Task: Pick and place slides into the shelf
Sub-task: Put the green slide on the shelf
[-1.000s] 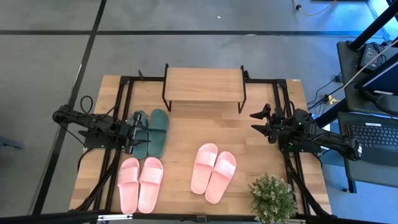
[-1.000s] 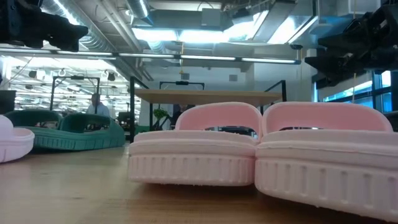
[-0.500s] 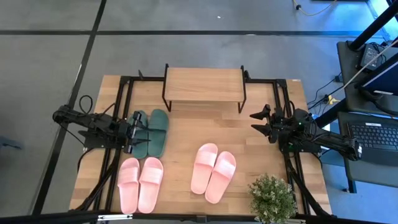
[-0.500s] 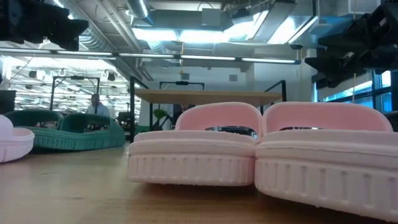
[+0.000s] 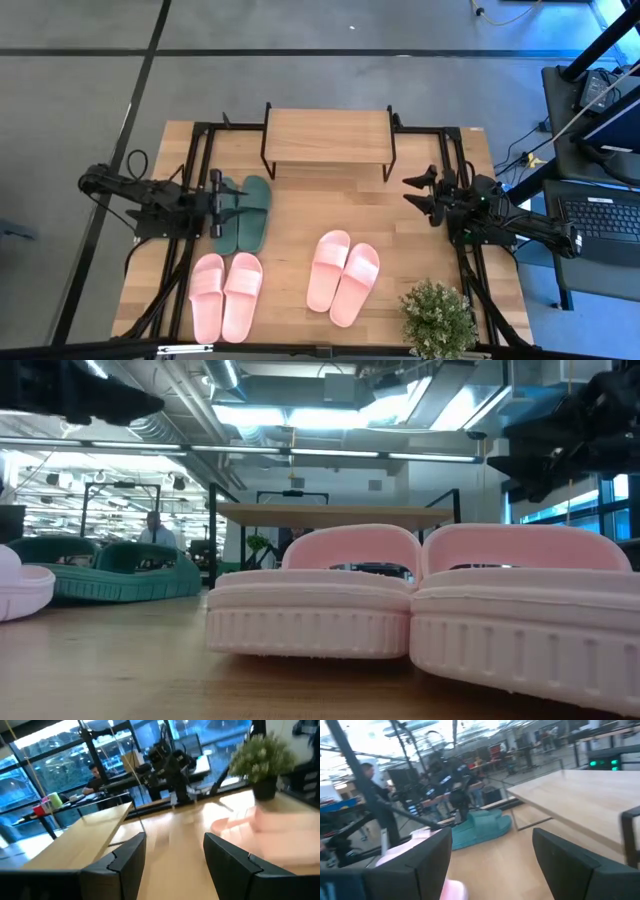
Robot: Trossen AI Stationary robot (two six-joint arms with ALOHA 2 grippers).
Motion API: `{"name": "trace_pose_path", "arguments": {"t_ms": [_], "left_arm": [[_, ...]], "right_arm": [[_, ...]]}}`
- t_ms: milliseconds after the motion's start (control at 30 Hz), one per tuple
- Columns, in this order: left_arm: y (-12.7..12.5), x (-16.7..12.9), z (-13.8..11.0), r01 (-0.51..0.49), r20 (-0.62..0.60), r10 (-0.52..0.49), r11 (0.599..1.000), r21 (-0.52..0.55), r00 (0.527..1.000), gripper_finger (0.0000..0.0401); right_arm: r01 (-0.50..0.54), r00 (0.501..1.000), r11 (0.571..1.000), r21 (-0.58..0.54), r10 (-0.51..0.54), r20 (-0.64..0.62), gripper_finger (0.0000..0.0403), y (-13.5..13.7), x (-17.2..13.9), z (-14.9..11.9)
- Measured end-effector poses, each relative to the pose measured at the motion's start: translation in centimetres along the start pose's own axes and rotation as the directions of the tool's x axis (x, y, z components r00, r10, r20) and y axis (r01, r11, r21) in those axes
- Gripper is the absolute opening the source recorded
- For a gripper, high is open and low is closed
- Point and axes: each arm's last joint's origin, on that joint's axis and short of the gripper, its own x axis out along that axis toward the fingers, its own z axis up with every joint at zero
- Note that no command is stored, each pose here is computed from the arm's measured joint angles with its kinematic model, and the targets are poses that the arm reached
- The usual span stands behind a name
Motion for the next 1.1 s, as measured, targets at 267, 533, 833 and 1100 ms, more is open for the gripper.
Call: {"name": "trace_pose_path", "arguments": {"t_ms": [267,533,833,1100], "left_arm": [[0.2,1.9,2.6,0.005,-0.305,0.02,0.997,0.081,0.952,0.0192],[-0.3,4.1,4.2,0.038,-0.572,0.044,0.991,0.13,0.819,0.0192],[0.2,5.2,7.3,-0.112,-0.805,0.072,0.994,0.007,0.589,0.0192],[-0.7,7.2,6.9,-0.117,-0.957,0.02,0.993,-0.015,0.289,0.0192]], "right_arm": [[0.038,0.999,0.998,0.055,-0.039,0.015,0.0277,-0.1,0.0,0.0],[0.04,0.999,0.996,0.081,-0.041,0.014,0.0277,-0.1,0.0,0.0],[0.048,0.999,0.996,0.076,-0.048,-0.007,0.0277,-0.2,0.0,-0.2],[0.056,0.998,0.996,0.069,-0.054,-0.025,0.0277,-0.2,0.0,-0.3]]}}
